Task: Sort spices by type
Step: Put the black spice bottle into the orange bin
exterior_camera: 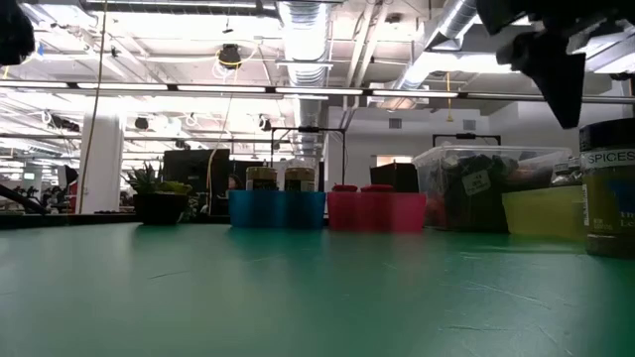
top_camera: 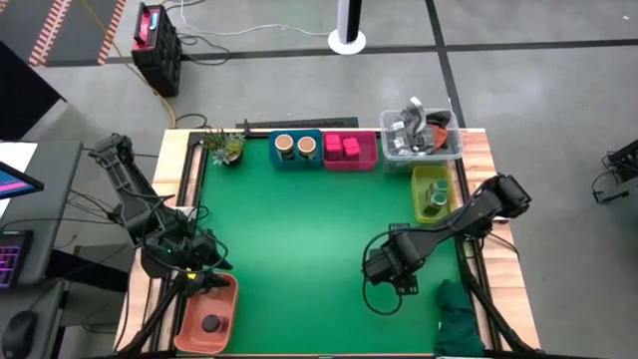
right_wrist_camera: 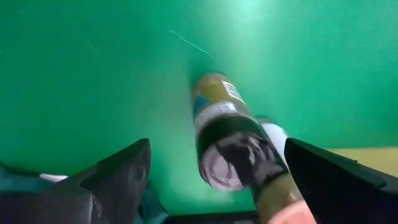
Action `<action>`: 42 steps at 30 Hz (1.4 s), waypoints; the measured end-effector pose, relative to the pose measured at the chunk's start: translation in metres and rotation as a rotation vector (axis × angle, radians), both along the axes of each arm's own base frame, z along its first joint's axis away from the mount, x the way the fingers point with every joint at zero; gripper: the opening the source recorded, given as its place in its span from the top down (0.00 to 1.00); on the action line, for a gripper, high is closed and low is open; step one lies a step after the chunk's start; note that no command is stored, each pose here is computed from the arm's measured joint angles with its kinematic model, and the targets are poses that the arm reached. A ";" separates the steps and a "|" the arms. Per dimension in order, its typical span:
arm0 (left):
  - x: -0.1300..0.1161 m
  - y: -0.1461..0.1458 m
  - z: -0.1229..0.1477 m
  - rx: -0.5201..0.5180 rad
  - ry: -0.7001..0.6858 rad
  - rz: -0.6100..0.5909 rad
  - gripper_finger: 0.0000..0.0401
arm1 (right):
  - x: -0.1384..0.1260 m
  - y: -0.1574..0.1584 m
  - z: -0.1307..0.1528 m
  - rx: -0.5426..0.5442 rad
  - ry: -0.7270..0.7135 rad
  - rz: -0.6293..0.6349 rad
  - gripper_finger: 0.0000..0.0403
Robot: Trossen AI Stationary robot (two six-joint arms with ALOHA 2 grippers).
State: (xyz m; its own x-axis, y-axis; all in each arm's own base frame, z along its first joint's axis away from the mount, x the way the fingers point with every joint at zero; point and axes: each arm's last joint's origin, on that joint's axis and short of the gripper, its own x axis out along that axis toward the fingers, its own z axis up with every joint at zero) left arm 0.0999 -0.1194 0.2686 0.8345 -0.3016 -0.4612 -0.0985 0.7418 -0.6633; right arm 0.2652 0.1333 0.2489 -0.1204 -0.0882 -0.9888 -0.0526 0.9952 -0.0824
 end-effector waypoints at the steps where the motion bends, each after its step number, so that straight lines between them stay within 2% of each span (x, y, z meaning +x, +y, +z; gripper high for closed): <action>1: 0.000 0.000 0.000 0.001 0.006 -0.005 0.36 | 0.000 0.000 -0.003 0.012 0.002 0.002 0.01; 9: -0.001 0.000 -0.002 0.004 0.026 -0.013 0.36 | -0.008 0.000 -0.026 0.006 0.049 0.011 0.01; 15: -0.001 0.000 -0.002 0.007 0.028 -0.018 0.36 | -0.008 0.000 -0.029 0.014 0.043 0.014 0.05; 19: -0.001 0.001 -0.003 0.019 0.036 -0.018 0.36 | -0.008 0.000 -0.029 0.019 0.042 0.030 0.13; 24: -0.002 0.001 -0.003 -0.010 0.053 -0.021 0.36 | -0.006 0.001 -0.027 0.028 0.031 0.020 0.31; 30: -0.002 0.002 -0.005 0.030 0.061 -0.031 0.36 | 0.009 0.002 -0.002 0.074 -0.066 -0.063 0.47; 35: 0.002 0.010 -0.010 0.096 0.092 0.025 0.36 | 0.026 -0.004 0.029 0.127 -0.185 -0.202 0.49; 39: 0.009 0.015 -0.006 0.161 0.053 0.027 0.36 | 0.036 -0.010 0.049 0.167 -0.262 -0.318 0.47; 42: 0.015 0.018 0.004 0.224 0.017 0.024 0.36 | 0.044 -0.012 0.060 0.205 -0.335 -0.356 0.50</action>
